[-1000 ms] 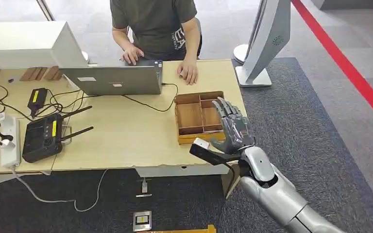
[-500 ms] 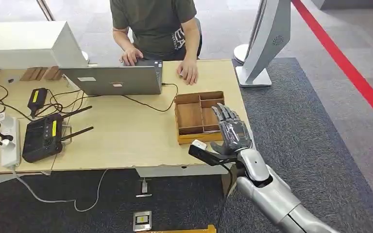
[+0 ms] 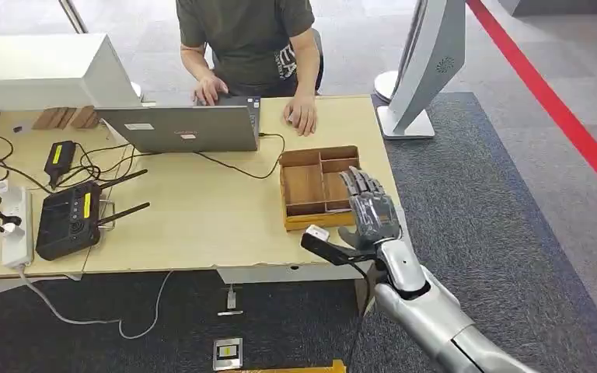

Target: Pass the card to the sensor for recognition and then transmit it.

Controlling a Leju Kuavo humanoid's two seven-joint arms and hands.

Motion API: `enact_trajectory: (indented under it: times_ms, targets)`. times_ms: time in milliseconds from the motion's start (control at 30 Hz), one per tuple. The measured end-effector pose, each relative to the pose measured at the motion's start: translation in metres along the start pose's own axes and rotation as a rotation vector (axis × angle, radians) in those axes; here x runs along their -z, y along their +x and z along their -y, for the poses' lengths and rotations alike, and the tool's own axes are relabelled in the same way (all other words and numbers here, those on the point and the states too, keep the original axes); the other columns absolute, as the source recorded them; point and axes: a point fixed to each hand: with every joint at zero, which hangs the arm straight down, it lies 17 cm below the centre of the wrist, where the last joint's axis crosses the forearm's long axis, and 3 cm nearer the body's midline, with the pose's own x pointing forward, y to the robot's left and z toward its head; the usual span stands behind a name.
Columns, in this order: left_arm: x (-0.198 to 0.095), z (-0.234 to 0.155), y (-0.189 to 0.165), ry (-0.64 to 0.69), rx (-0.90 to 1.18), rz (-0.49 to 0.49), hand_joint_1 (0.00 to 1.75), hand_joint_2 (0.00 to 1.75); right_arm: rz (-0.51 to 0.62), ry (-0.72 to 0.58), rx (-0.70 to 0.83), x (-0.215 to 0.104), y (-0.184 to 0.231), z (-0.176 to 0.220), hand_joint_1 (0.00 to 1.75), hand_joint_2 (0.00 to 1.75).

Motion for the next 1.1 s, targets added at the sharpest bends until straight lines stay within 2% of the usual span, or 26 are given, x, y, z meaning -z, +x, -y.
enact_trajectory:
  times_ms: [533,1100]
  targets:
    - [0.0,0.001,0.0,-0.003,0.008,0.002,0.0,0.0,-0.032,0.043,0.0,-0.002,-0.016,-0.019,0.0,1.75]
    - [0.0,0.001,0.001,-0.001,0.002,0.005,0.0,0.0,-0.002,0.074,0.03,0.002,-0.001,-0.034,0.0,1.75]
